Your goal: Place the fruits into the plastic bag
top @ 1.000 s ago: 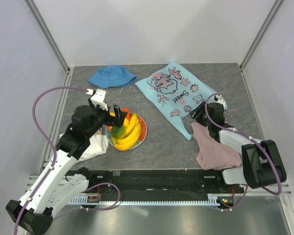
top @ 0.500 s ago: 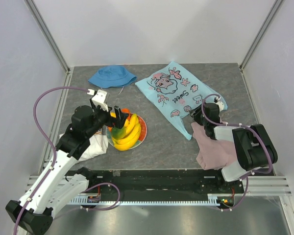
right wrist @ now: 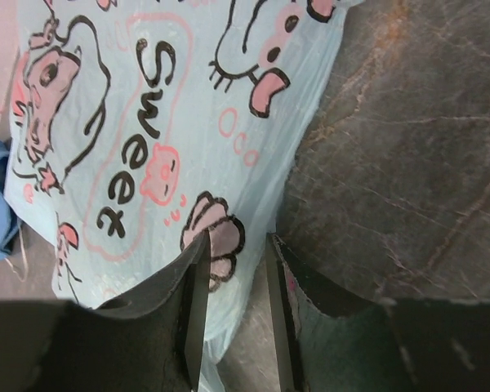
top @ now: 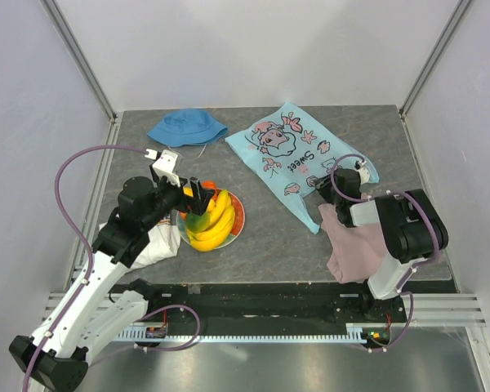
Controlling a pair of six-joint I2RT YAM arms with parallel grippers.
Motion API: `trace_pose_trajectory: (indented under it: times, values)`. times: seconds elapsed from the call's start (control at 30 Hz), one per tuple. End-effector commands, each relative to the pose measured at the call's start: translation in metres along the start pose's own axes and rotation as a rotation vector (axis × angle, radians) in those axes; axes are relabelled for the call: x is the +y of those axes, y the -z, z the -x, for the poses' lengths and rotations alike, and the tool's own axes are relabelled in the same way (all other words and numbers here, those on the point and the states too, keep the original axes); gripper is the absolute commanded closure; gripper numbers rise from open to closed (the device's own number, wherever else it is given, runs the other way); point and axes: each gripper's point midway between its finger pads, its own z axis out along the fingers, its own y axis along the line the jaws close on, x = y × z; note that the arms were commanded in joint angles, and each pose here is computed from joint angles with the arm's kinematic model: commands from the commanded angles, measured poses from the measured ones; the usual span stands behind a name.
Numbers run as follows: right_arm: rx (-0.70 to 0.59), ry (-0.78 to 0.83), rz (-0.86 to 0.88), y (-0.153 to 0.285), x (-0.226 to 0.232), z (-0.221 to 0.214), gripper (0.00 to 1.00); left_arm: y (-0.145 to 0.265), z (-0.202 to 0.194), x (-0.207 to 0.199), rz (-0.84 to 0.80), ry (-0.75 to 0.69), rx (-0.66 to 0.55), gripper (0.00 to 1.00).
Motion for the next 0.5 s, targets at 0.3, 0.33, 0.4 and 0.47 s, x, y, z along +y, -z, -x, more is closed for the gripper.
trace_pose_trajectory:
  times: [0.3,0.33,0.4,0.47]
  values:
    - [-0.015,-0.009,0.083,-0.011,0.013,-0.001,1.00,0.002,0.001,-0.001,-0.012,-0.032,-0.014,0.02]
    - [-0.016,-0.002,0.103,-0.009,0.018,0.001,1.00,0.001,0.001,-0.001,-0.012,-0.031,-0.012,0.01]
    - [-0.049,0.018,0.159,-0.004,0.031,0.010,1.00,0.001,0.001,0.000,-0.010,-0.031,-0.014,0.01]
    - [-0.078,0.070,0.229,0.003,0.050,0.021,1.00,0.001,0.000,0.000,-0.010,-0.032,-0.009,0.01]
